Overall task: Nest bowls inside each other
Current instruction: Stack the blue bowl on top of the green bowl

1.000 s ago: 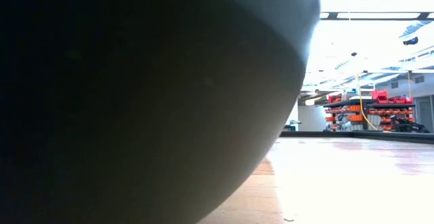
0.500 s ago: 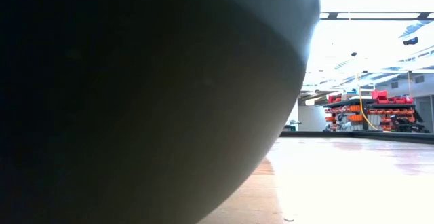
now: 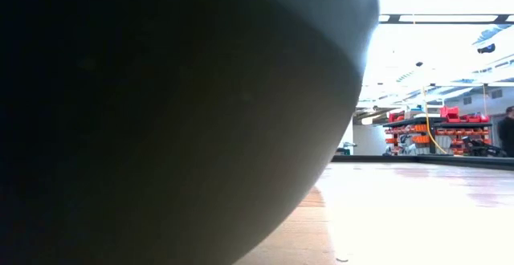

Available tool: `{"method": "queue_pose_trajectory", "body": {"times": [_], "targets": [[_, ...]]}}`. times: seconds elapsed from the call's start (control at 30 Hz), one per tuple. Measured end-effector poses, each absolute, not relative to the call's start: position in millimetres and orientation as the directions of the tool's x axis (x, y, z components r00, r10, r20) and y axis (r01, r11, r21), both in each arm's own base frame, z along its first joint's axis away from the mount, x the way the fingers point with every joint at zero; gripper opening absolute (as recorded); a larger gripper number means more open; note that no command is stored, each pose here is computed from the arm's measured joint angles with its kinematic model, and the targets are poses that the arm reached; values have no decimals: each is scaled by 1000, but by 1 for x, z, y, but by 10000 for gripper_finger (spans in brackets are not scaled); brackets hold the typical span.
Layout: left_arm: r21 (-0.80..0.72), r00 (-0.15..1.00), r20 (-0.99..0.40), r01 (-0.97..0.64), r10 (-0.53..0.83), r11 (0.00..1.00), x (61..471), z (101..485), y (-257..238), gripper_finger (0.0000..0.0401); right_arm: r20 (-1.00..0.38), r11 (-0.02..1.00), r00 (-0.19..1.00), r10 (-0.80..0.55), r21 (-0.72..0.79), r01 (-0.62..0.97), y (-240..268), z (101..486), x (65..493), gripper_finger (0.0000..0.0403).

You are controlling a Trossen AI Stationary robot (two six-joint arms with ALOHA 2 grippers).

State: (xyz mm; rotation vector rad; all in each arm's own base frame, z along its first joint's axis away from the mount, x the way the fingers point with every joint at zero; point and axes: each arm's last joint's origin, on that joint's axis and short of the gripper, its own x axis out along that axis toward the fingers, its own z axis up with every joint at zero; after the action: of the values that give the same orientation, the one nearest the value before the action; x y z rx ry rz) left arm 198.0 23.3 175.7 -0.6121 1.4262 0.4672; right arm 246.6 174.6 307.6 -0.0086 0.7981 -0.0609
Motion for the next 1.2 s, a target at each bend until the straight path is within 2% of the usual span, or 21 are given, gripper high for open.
{"method": "queue_pose_trajectory", "body": {"times": [0.17,0.37,0.77,1.2], "targets": [[-119,99,-992,-628,-72,769,198,175,23,84,-715,998,696,-58,-31,51,175,308,247,92],[-128,106,-991,-610,-79,782,199,176,23,13,-715,998,697,-58,-33,49,175,308,247,92],[-146,144,-987,-570,-77,808,206,187,24,9,-714,998,698,-62,-46,41,174,308,247,92],[-214,307,-950,-522,-52,825,234,248,25,9,-714,998,698,-62,-59,27,174,308,247,92]]}}
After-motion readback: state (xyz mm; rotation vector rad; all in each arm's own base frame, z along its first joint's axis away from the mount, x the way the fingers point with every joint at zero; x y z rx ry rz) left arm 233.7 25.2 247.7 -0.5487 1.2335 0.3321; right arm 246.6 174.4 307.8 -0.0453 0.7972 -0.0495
